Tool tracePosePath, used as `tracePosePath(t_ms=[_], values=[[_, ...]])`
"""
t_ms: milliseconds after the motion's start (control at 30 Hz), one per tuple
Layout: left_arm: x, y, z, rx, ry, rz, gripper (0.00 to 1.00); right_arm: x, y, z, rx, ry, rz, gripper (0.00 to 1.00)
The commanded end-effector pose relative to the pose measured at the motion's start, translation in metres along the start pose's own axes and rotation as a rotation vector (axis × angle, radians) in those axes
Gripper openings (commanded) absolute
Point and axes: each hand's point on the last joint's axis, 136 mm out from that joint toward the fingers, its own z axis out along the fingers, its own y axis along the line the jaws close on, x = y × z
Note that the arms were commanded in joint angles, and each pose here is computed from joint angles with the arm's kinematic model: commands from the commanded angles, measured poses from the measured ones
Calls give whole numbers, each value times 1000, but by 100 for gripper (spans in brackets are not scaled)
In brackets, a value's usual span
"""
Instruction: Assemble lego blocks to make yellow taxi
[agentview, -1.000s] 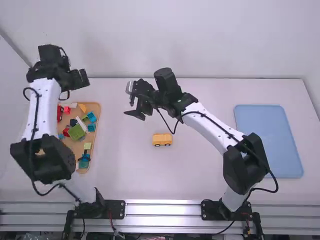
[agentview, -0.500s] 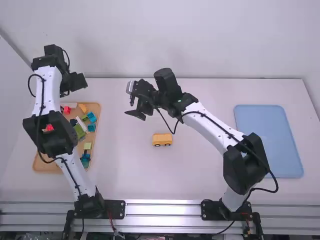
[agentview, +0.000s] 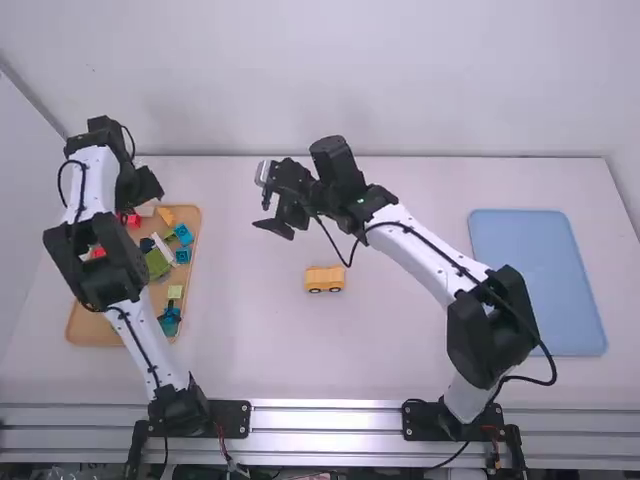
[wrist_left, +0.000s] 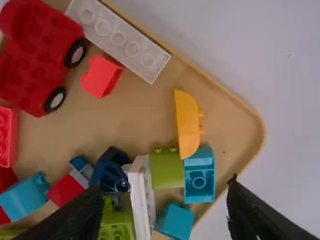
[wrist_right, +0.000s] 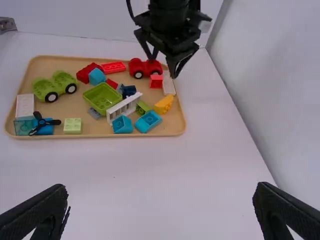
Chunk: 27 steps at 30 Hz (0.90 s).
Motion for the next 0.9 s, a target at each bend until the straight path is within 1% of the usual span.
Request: tracePosePath(t_ms=[0, 67, 133, 200, 300, 400, 433, 600, 667, 733, 800, 867], values=[[14, -3, 19, 2, 50, 4, 61, -19, -6, -10, 20, -30, -19, 99], [20, -2, 28, -1, 62, 0, 61, -18, -5, -10, 18, -29, -17, 99], [24, -1, 36, -5, 73, -8, 58, -18, -5, -10, 19, -28, -16, 99], [28, 0, 45, -6, 76, -14, 51, -17, -5, -10, 16, -24, -12, 99], [32, -1, 56, 4, 76, -15, 49, -17, -4, -10, 14, -23, -12, 99], [35, -1, 66, 4, 71, -30, 48, -16, -5, -10, 15, -21, -10, 99], [35, -1, 70, 6, 63, -29, 50, -16, -3, -10, 12, -21, -10, 99], [31, -3, 82, 18, 25, -31, 50, -15, -4, -10, 15, -18, -7, 99], [30, -8, 84, 51, 19, -24, 49, -15, -4, -10, 14, -18, -8, 99], [29, -24, 88, 140, 5, 17, 49, -15, -4, -10, 13, -18, -8, 99], [28, -29, 90, 173, -5, 33, 47, -15, -3, -10, 13, -18, -8, 99], [29, -29, 93, 176, -9, 29, 47, -15, -4, -10, 15, -17, -7, 99]])
